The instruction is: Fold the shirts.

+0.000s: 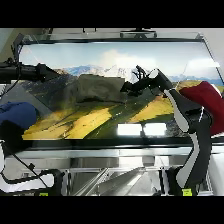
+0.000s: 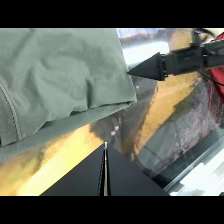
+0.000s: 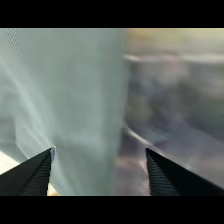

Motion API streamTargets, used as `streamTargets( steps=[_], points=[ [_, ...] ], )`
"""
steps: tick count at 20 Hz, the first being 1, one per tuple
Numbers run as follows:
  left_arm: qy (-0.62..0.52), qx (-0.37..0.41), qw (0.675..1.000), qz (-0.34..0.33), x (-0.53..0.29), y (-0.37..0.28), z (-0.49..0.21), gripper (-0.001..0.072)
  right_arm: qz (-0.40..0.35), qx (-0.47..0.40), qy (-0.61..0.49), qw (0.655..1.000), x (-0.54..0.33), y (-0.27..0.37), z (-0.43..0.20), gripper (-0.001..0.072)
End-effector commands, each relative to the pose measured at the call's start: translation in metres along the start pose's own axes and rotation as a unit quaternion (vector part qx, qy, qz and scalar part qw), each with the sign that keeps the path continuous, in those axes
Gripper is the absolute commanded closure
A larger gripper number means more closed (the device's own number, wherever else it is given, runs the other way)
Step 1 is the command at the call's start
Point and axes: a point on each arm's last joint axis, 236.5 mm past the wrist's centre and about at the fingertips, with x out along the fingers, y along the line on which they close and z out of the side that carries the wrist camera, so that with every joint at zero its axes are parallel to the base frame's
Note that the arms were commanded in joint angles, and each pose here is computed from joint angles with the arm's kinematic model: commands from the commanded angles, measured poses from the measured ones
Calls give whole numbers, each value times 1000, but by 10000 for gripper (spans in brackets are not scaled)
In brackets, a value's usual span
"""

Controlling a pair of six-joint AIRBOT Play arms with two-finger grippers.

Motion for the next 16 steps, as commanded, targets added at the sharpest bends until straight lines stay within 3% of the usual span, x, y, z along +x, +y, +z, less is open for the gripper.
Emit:
streamTargets(
  steps=[1, 3, 4, 7, 11, 16],
  points=[
    [0, 6, 1000, 1, 0, 0, 0, 704, 43, 0, -14, 999, 26, 15, 3, 277],
    [0, 6, 1000, 0, 0, 0, 0, 704, 69, -7, -27, 997, 28, 32, 8, 501],
    [0, 6, 1000, 1, 0, 0, 0, 704, 90, -19, -31, 995, 26, 44, 9, 700],
    [0, 6, 1000, 0, 0, 0, 0, 704, 119, -46, -41, 991, -10, 75, 14, 697],
    [8, 6, 1000, -3, 0, -2, -4, 704, 124, -113, -118, 979, -136, 125, 31, 698],
    [62, -2, 998, -28, -2, -13, -29, 704, -29, -140, -209, 967, -295, 112, 9, 698]
  ],
)
